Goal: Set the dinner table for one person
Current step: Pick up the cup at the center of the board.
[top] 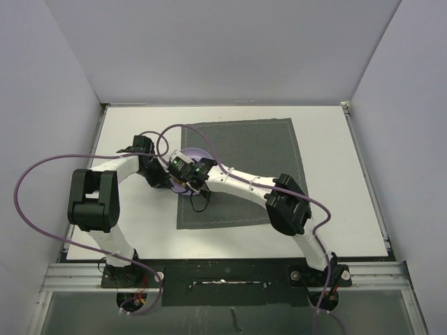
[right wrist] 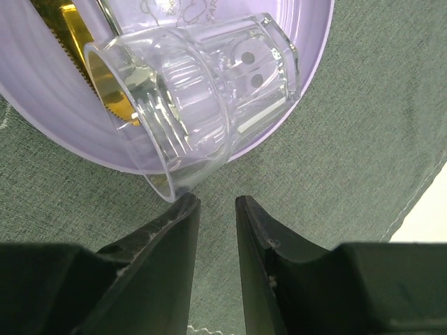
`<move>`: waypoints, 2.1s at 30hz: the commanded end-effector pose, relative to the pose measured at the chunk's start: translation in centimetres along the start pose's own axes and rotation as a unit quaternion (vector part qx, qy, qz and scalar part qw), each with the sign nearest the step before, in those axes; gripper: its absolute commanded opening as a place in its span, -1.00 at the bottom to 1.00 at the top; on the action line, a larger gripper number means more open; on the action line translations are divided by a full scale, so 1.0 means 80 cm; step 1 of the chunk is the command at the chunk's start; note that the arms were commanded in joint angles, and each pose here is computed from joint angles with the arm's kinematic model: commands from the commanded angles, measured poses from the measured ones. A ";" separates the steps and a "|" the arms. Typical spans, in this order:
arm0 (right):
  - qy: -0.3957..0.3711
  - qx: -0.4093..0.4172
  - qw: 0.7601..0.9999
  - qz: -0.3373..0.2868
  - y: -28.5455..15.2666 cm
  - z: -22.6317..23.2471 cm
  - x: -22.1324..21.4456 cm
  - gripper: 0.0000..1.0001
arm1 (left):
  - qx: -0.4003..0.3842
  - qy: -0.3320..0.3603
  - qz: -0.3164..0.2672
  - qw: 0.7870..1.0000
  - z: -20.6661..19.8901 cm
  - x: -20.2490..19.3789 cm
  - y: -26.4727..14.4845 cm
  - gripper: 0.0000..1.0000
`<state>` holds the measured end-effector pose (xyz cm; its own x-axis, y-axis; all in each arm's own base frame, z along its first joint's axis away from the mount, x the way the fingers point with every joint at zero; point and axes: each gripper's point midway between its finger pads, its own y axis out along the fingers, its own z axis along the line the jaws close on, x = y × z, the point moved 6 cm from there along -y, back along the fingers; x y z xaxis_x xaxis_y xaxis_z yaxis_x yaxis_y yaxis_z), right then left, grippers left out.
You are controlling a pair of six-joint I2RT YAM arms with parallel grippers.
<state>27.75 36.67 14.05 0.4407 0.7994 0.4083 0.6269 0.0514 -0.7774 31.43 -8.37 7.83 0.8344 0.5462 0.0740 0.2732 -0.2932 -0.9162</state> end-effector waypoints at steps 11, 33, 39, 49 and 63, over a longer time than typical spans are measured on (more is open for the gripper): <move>0.021 -0.020 0.997 -0.071 -0.064 0.003 0.031 -0.22 | -0.010 0.019 -0.014 1.000 0.000 0.006 -0.002 -1.00; 0.017 -0.020 0.996 -0.085 -0.030 0.007 0.050 -0.21 | -0.006 0.021 -0.013 1.000 0.000 0.009 -0.001 -1.00; 0.022 -0.001 0.996 -0.090 -0.030 0.015 0.052 -0.21 | -0.003 0.020 -0.012 1.000 0.003 0.010 0.001 -1.00; 0.021 0.010 0.996 -0.091 -0.030 0.027 0.054 -0.21 | -0.004 0.019 -0.010 1.000 0.003 0.010 0.002 -1.00; 0.015 0.016 0.994 -0.105 -0.045 0.037 0.069 -0.21 | -0.005 0.019 -0.008 1.000 0.006 0.009 0.003 -1.00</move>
<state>25.99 41.09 16.38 0.3372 0.7830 0.5227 0.6707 0.1898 -0.7170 31.44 -8.10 7.77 0.8422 0.5333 0.0798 0.2771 -0.3012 -0.9124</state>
